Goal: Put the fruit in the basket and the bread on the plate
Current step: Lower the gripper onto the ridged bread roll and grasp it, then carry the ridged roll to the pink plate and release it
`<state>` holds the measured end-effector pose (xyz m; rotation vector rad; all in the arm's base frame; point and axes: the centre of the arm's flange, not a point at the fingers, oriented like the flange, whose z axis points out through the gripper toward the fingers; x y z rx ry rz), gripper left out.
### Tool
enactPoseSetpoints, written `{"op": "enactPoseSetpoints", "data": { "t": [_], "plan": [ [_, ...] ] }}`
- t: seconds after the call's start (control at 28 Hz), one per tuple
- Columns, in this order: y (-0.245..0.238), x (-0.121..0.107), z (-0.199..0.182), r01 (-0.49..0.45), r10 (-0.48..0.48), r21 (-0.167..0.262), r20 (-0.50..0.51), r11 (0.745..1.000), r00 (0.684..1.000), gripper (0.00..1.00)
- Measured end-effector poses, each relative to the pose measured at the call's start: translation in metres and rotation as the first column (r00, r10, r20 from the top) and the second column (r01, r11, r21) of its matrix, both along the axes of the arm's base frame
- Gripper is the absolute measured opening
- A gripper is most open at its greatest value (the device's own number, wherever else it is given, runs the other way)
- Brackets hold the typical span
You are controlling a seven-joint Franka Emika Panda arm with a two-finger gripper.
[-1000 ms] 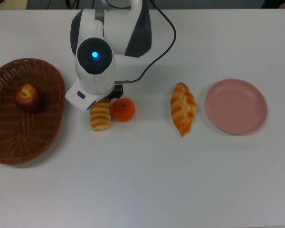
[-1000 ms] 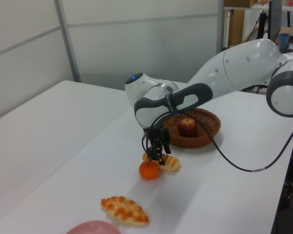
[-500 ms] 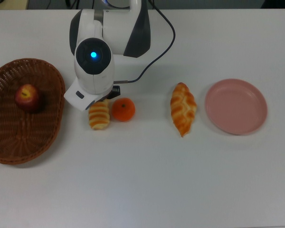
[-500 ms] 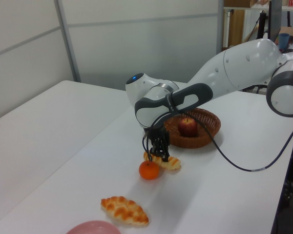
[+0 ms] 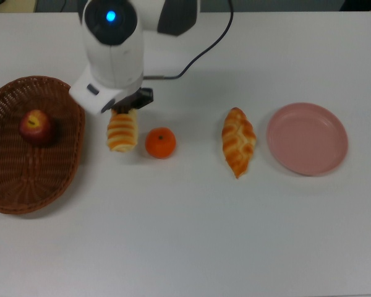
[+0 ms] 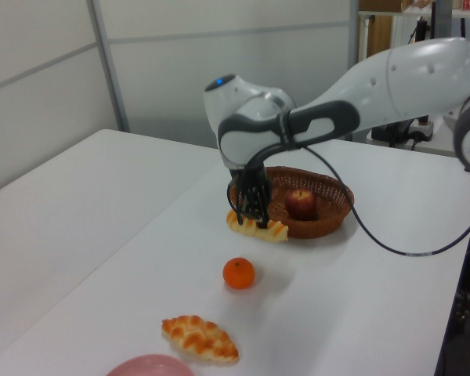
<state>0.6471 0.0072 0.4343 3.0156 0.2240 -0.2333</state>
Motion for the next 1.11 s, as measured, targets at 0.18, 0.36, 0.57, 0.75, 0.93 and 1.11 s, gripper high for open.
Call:
{"op": "enactPoseSetpoints", "data": {
  "t": [0.18,0.36,0.57,0.75,0.93,1.11],
  "plan": [
    [0.064,-0.020,0.041,-0.076,0.076,0.001,0.011,0.997,0.997,0.12],
    [0.146,-0.038,0.049,-0.078,0.079,-0.013,0.033,0.997,0.996,0.12],
    [0.242,-0.063,0.046,-0.106,0.106,-0.012,0.088,0.994,0.990,0.12],
    [0.302,-0.077,0.034,-0.136,0.133,0.011,0.158,0.991,0.978,0.12],
    [0.358,-0.093,-0.002,-0.170,0.167,-0.003,0.189,0.986,0.968,0.12],
    [0.397,-0.109,-0.029,-0.199,0.198,-0.014,0.205,0.980,0.958,0.08]
  ]
}}
